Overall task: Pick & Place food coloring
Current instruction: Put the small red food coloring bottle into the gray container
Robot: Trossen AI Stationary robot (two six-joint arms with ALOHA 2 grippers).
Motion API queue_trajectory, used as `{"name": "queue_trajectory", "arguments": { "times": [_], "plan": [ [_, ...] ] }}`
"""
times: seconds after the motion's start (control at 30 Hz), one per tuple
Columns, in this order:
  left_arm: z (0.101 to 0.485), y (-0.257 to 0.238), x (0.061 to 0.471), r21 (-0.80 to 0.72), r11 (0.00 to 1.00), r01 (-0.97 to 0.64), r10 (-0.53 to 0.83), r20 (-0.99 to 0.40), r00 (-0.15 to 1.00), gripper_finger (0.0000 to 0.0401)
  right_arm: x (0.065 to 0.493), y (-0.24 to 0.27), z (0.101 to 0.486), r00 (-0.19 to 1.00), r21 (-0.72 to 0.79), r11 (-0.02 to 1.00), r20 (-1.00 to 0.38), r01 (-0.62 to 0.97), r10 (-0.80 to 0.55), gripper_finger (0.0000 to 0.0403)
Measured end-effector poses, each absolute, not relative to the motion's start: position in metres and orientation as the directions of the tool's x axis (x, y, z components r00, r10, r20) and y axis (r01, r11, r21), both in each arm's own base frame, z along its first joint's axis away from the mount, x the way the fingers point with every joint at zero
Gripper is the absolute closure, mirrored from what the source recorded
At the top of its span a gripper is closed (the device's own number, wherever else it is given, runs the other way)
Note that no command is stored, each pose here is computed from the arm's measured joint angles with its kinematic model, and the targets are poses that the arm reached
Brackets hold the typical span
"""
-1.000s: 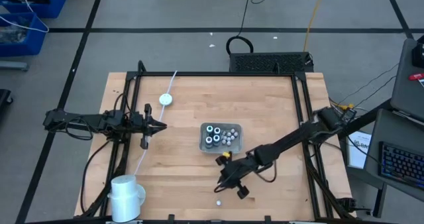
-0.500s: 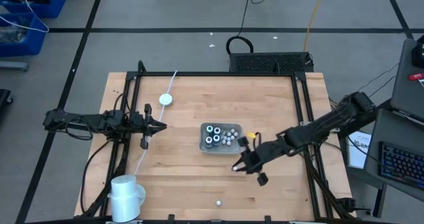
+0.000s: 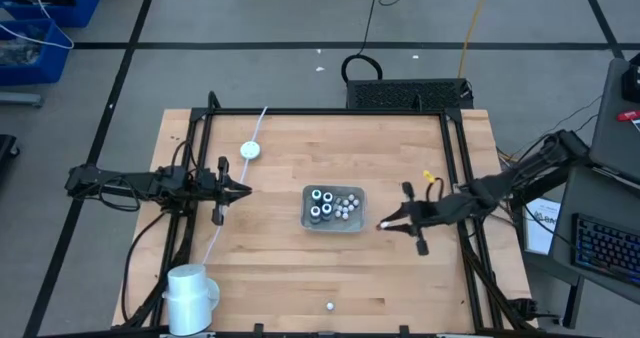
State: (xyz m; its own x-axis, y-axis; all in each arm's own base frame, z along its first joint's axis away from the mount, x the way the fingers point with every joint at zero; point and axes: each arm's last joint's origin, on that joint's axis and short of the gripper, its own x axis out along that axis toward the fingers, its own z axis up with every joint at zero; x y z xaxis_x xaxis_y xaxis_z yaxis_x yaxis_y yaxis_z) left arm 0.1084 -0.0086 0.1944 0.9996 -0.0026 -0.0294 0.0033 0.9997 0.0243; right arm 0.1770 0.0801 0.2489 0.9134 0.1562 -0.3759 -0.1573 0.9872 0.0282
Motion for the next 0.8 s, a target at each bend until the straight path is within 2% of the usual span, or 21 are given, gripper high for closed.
{"name": "queue_trajectory", "arguments": {
  "times": [0.23, 0.37, 0.57, 0.8],
  "plan": [
    [0.194, -0.009, 0.108, 0.019, 1.0, 0.003, -0.003, -0.029, 1.0, 0.0359, 0.14, 0.065, 0.222, 0.951, 0.03, 0.998, -0.304, -0.055, 0.061, 0.0348],
    [0.194, -0.009, 0.108, 0.02, 1.0, 0.003, -0.002, -0.029, 1.0, 0.0359, 0.127, 0.057, 0.211, 0.964, 0.066, 0.997, -0.258, -0.048, 0.064, 0.0348],
    [0.194, -0.009, 0.108, 0.024, 1.0, 0.003, -0.002, -0.029, 1.0, 0.0359, 0.118, 0.052, 0.201, 0.977, 0.065, 0.996, -0.2, -0.059, 0.071, 0.0348],
    [0.194, -0.009, 0.108, 0.025, 1.0, 0.003, -0.002, -0.028, 1.0, 0.0359, 0.117, 0.05, 0.2, 0.98, 0.028, 0.999, -0.195, -0.029, 0.034, 0.0348]
  ]
}}
